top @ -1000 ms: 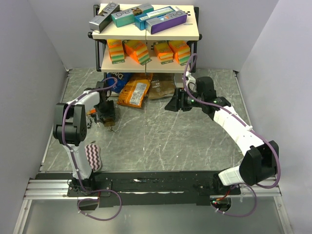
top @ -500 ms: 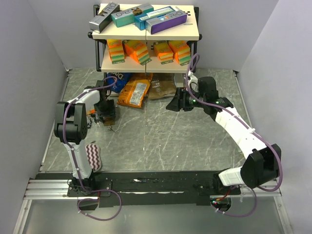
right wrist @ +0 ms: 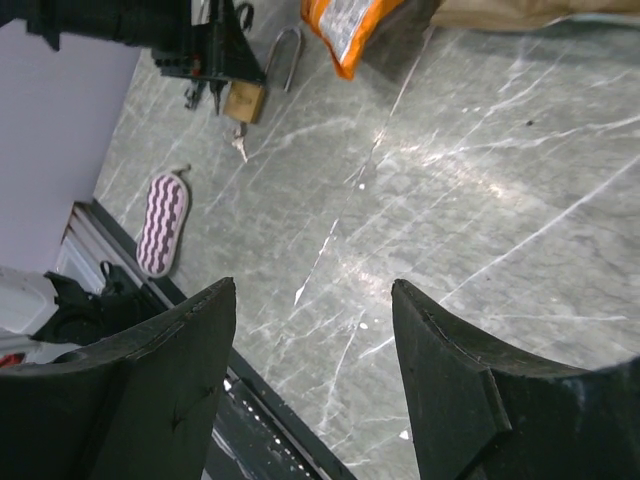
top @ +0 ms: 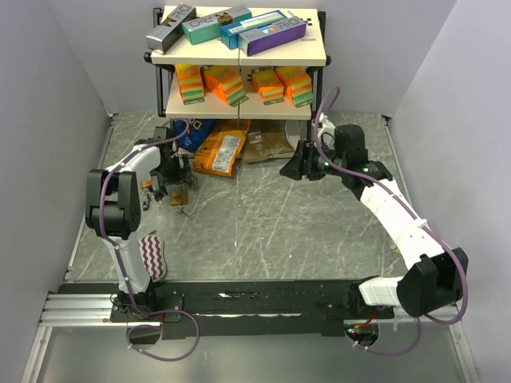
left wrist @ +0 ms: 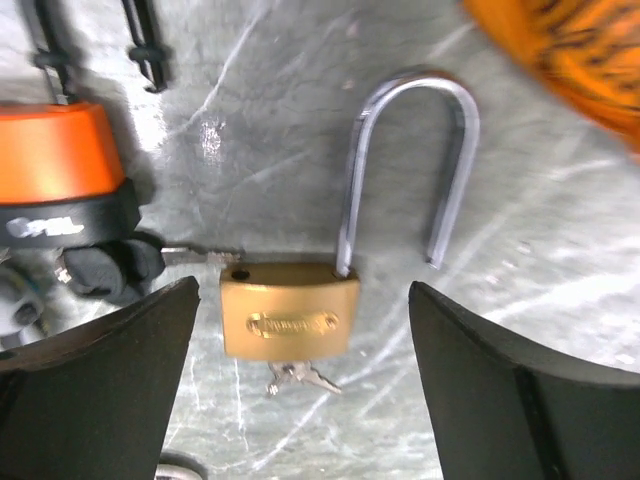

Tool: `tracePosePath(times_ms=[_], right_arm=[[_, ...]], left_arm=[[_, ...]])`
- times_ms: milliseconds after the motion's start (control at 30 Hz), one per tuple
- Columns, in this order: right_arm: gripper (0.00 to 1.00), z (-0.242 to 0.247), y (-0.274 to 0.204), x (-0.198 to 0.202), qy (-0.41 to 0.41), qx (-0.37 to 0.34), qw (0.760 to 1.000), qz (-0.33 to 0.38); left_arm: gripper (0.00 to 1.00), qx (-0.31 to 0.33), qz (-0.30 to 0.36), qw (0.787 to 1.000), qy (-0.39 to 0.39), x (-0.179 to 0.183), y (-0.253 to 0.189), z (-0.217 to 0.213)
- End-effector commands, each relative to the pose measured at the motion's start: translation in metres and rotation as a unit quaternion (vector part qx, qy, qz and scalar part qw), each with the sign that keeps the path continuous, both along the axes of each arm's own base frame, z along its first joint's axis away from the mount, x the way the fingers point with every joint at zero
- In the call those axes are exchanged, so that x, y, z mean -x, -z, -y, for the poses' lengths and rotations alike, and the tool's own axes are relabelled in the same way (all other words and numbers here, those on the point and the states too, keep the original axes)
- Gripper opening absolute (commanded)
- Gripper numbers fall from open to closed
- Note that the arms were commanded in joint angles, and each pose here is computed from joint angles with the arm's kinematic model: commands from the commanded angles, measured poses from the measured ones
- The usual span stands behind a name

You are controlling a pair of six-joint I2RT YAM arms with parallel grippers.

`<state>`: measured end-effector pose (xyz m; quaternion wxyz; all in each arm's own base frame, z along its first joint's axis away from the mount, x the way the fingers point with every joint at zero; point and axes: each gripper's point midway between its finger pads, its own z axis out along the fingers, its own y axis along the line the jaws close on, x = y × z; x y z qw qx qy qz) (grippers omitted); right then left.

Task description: Unlock with the key

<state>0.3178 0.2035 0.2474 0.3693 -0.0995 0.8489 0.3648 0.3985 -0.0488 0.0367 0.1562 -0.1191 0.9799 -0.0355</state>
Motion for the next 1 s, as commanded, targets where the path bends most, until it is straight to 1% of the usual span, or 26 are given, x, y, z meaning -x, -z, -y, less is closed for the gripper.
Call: tracePosePath(times_ms=[0,33,133,267,300,367,400,467,500,533,600,667,700,800,967], right_arm=[[0.7,0.026,-0.026,-0.003,0.042,-0.02,0.998,0.035],[0.7,0.031,-0.027,-0.004,0.05,-0.022,0.998,0.036],[0.71,0.051,-0.028,-0.006,0.078,-0.014,0.996,0.04],[0.71,0.072,-0.033,-0.006,0.111,-0.006,0.993,0.049],[0.71,0.078,-0.037,-0.006,0.121,-0.002,0.991,0.058],[0.71,0.086,-0.041,-0.005,0.136,0.012,0.989,0.065],[0.72,0.089,-0.049,-0.003,0.138,0.02,0.987,0.08],[0.72,0.097,-0.054,-0.001,0.153,0.038,0.983,0.09],[0.72,0.1,-0.062,0.0,0.155,0.046,0.981,0.105],[0.72,0.102,-0.065,0.001,0.158,0.051,0.98,0.113],[0.72,0.108,-0.073,0.003,0.171,0.06,0.975,0.132],[0.72,0.111,-0.077,0.005,0.177,0.062,0.971,0.147],[0.72,0.114,-0.079,0.006,0.185,0.061,0.968,0.159],[0.72,0.116,-0.082,0.008,0.194,0.053,0.963,0.18],[0.73,0.119,-0.084,0.007,0.206,0.051,0.958,0.195]], left_arm=[[0.92,0.029,0.114,0.993,0.013,-0.025,-0.073,0.009],[0.96,0.031,0.124,0.992,0.013,-0.025,-0.079,0.009],[0.99,0.042,0.184,0.982,0.012,-0.03,-0.116,0.012],[0.99,0.047,0.268,0.962,-0.007,-0.031,-0.168,0.009],[1.0,0.049,0.306,0.951,-0.013,-0.029,-0.189,0.007],[0.99,0.053,0.351,0.934,-0.027,-0.026,-0.215,0.004],[0.97,0.059,0.396,0.916,-0.031,-0.022,-0.24,0.003],[0.96,0.069,0.437,0.896,-0.035,-0.014,-0.266,0.003],[0.96,0.072,0.467,0.881,-0.034,-0.004,-0.286,0.002],[0.96,0.073,0.493,0.866,-0.03,-0.002,-0.302,0.002],[0.96,0.076,0.524,0.848,-0.029,0.013,-0.326,0.001],[0.96,0.077,0.542,0.836,-0.027,0.023,-0.341,0.0],[0.96,0.071,0.562,0.824,-0.037,0.034,-0.355,-0.006],[0.96,0.067,0.593,0.801,-0.049,0.052,-0.376,-0.013],[0.96,0.064,0.6,0.795,-0.066,0.063,-0.384,-0.019]])
